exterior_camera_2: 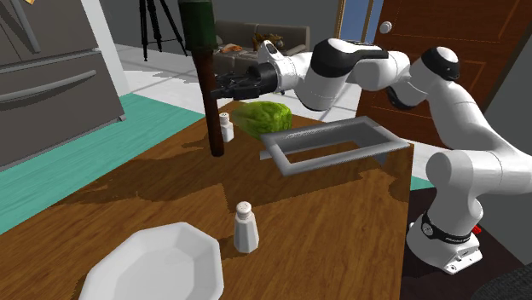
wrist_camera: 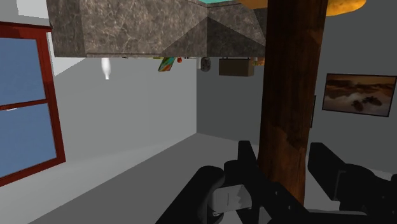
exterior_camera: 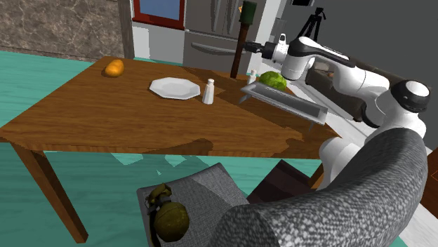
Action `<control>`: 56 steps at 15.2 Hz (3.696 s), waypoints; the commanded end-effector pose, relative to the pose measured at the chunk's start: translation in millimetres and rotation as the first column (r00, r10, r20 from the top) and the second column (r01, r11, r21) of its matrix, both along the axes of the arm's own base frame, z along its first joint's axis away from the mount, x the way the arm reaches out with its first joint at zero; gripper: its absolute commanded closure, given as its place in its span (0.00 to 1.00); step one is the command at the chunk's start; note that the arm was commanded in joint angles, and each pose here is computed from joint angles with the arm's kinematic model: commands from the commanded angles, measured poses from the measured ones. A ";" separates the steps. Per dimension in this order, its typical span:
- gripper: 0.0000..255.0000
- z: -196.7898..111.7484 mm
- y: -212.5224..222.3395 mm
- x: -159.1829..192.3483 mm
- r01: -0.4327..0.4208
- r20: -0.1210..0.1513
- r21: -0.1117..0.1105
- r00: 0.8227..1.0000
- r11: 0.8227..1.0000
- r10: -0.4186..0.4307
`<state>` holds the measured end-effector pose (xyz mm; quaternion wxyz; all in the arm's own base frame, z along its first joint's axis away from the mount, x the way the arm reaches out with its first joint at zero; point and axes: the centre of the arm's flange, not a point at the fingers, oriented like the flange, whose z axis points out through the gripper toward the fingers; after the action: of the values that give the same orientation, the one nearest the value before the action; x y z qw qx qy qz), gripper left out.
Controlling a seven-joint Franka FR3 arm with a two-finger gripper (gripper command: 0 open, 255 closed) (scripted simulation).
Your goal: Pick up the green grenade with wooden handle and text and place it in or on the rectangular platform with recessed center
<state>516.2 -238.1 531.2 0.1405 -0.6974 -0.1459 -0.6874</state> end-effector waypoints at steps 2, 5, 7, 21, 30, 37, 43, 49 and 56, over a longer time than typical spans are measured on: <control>1.00 16.4 -0.1 0.0 0.000 0.000 0.000 1.000 1.000 0.000; 1.00 32.2 -0.1 0.0 0.000 0.000 0.000 1.000 1.000 0.000; 1.00 42.8 -0.1 0.0 0.000 0.000 0.000 1.000 1.000 0.000; 1.00 102.8 1.7 -26.3 0.000 0.000 0.000 1.000 1.000 0.000; 1.00 102.3 9.5 -144.9 0.000 0.000 0.000 1.000 1.000 0.000; 1.00 102.0 15.6 -237.1 0.000 0.000 0.000 1.000 1.000 0.000; 1.00 101.6 20.7 -315.2 0.000 0.000 0.000 1.000 1.000 0.000; 1.00 69.9 20.7 -315.2 0.000 0.000 0.000 1.000 1.000 0.000; 1.00 33.0 20.7 -315.2 0.000 0.000 0.000 1.000 1.000 0.000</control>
<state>201.3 -218.9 569.3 0.1409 -0.6975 -0.1460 -0.6872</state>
